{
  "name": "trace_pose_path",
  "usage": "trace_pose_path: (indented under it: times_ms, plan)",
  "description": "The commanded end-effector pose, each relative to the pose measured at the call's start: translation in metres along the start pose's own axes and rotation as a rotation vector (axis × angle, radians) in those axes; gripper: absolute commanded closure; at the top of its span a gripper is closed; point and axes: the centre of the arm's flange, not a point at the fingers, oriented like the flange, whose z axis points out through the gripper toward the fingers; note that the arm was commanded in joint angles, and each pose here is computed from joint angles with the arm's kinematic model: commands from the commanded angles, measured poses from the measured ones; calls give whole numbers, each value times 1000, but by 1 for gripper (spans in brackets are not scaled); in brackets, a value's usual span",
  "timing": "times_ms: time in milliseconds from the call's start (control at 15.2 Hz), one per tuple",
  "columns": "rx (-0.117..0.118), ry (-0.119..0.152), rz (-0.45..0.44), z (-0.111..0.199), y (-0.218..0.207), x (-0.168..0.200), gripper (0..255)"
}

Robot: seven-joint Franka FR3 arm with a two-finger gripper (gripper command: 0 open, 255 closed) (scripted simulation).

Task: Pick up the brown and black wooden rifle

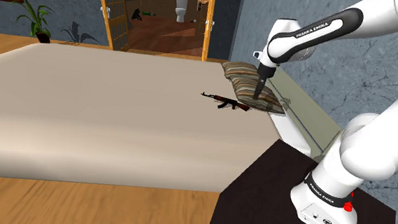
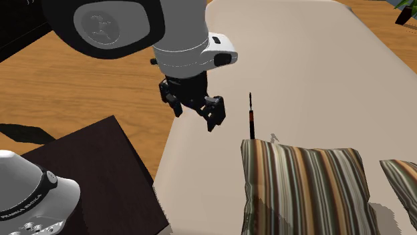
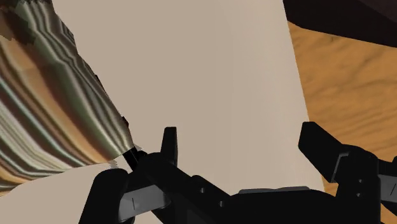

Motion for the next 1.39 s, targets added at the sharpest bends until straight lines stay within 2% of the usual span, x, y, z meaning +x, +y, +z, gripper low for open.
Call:
trace_pose_path:
  times_ms: [0,990,1320]
  plan:
    - [-13,13,-53,15,19,10,0]
    - [-83,107,-418,130,119,110,0]
    - [-83,107,-418,157,118,109,0]
